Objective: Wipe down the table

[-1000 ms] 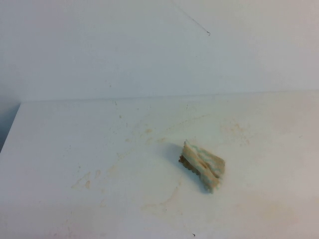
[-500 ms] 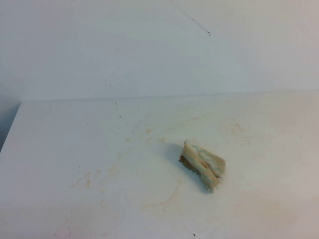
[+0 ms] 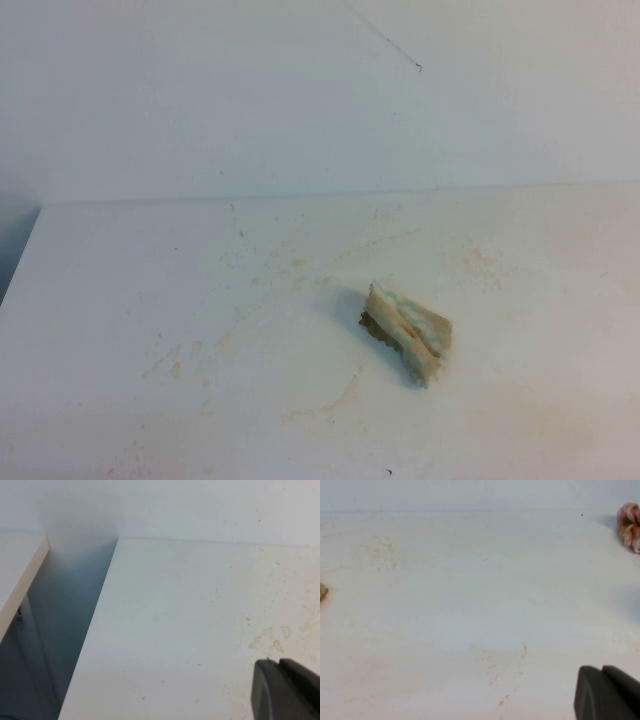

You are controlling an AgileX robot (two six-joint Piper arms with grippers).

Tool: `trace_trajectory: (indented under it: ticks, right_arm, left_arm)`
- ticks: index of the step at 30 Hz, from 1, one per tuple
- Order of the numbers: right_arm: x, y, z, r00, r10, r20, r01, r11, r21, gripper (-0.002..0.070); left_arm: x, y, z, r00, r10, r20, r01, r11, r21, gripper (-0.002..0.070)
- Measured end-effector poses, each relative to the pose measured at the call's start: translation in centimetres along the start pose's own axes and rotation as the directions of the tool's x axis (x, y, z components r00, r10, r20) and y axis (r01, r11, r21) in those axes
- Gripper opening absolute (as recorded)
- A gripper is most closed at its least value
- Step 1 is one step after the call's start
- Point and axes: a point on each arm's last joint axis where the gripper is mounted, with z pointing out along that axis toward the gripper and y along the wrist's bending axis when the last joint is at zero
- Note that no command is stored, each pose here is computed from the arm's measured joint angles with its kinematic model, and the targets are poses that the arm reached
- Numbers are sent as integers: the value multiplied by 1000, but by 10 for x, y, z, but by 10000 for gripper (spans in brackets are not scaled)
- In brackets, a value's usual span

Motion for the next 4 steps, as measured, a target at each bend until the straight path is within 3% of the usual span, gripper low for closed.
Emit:
trace_trajectory:
  ticks: [4]
  right_arm:
    - [0, 0, 0, 1000, 0, 0, 0, 1000, 0, 0]
  left_arm:
    - [0, 0, 0, 1000, 0, 0, 0, 1000, 0, 0]
